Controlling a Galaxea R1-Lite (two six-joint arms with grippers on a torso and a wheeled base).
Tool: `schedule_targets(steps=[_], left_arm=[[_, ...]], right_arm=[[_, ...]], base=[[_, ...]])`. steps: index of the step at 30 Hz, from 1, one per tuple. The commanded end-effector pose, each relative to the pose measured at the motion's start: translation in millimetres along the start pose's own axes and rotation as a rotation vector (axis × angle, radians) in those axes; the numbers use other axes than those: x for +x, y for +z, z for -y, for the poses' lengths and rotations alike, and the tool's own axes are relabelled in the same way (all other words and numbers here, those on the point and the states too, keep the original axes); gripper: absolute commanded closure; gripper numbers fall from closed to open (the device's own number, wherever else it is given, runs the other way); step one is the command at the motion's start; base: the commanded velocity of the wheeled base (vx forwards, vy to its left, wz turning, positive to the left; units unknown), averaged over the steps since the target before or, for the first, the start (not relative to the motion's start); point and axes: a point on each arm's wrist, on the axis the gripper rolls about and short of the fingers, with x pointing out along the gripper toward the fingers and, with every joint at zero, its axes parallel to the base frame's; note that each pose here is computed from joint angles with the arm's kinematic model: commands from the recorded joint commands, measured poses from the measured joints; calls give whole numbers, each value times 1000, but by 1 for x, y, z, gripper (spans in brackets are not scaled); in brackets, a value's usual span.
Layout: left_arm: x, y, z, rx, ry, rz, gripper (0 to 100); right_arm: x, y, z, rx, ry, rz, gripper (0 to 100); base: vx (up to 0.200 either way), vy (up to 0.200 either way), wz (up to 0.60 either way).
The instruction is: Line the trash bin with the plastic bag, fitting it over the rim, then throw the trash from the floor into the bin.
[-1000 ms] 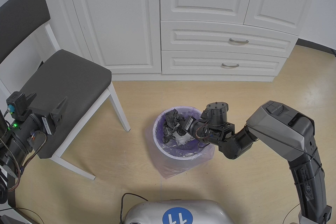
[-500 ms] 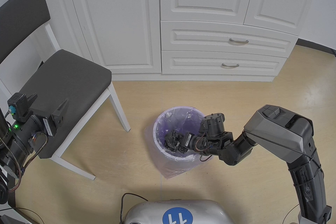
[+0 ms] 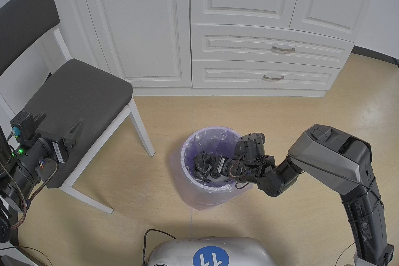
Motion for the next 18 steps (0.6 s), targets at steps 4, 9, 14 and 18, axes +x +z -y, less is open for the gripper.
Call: schedule_targets(steps=[4, 9, 14, 18], left_arm=[[1, -1, 1, 2, -3, -5, 0], [1, -1, 1, 2, -6, -5, 0], [1, -1, 2, 2, -8, -5, 0], [2, -2, 3, 4, -15, -10, 0]], right_arm=[[8, -4, 7, 27, 31, 93, 100], [10, -6, 9, 25, 30, 92, 100], [12, -6, 11, 24, 26, 95, 100], [17, -6, 14, 20, 30, 101, 100]], base=[[0, 0, 0], [0, 0, 0], [0, 0, 0], [0, 0, 0]])
